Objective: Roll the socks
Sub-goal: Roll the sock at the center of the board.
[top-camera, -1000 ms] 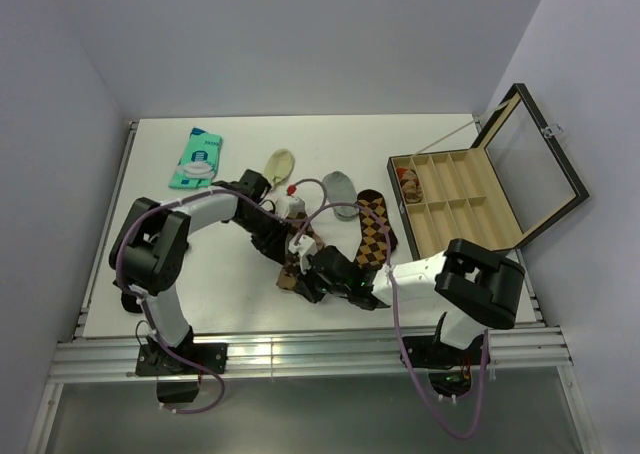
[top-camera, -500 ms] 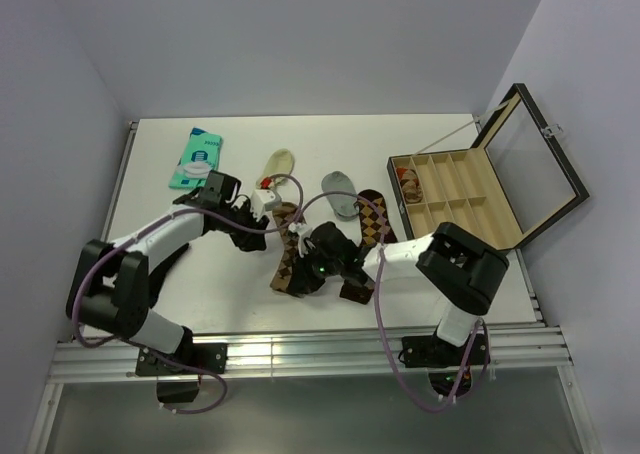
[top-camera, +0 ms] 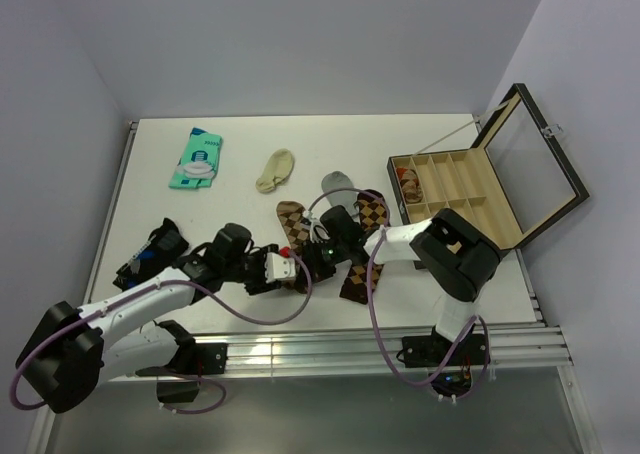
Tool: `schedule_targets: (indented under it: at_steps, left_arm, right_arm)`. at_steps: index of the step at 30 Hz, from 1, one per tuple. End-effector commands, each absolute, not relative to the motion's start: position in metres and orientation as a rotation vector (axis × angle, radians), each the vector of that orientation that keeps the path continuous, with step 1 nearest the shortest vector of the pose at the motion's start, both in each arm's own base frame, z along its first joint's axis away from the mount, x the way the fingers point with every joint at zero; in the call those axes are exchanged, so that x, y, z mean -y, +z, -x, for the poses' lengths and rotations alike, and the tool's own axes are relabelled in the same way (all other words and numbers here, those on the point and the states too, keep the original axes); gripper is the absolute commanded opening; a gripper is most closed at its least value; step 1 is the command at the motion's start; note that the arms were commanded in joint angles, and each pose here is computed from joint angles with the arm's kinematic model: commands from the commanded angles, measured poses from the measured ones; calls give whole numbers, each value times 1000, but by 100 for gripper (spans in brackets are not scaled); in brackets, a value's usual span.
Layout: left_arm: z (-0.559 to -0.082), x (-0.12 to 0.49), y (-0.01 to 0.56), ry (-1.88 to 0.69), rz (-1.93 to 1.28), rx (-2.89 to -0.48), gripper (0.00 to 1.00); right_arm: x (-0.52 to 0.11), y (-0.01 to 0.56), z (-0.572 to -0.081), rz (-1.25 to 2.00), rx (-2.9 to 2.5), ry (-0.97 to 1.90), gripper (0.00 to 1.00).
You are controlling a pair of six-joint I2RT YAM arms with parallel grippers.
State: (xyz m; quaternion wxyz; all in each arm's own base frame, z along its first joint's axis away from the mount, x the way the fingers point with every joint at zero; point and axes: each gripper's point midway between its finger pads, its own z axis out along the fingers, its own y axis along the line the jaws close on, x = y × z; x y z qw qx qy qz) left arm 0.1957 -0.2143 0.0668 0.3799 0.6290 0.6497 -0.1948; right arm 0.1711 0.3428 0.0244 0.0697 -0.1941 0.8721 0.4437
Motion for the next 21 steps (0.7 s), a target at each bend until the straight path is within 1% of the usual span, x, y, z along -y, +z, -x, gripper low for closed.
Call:
schedule_targets:
  at_steps: [1, 2, 3, 8, 13, 17, 20, 21]
  left_arm:
    - [-201, 234, 83, -440, -1625, -1477, 57]
    - [-199, 236, 79, -454, -1638, -1479, 63]
    - [-196, 239, 77, -465, -1645, -1476, 66]
    - [-189, 249, 74, -473, -1662, -1421, 66]
    - [-177, 259, 71, -493, -1722, -1382, 64]
    - [-173, 262, 63, -505, -1774, -1403, 62]
    - [-173, 261, 54, -505, -1825, -1445, 58]
    - [-173, 260, 51, -503, -1846, -1451, 55]
  right_arm:
    - [-334, 15, -166, 505, -2733, 1332, 14]
    - [-333, 15, -168, 488, -2736, 1332, 14]
    - [-332, 14, -169, 485, -2741, 1322, 14]
    - [-330, 10, -169, 464, -2761, 1313, 14]
    - [-330, 7, -170, 457, -2769, 1309, 13]
    - [-328, 7, -171, 440, -2775, 1310, 13]
    - [-328, 10, -171, 449, -2765, 1318, 13]
    - [-328, 10, -170, 452, -2765, 1315, 13]
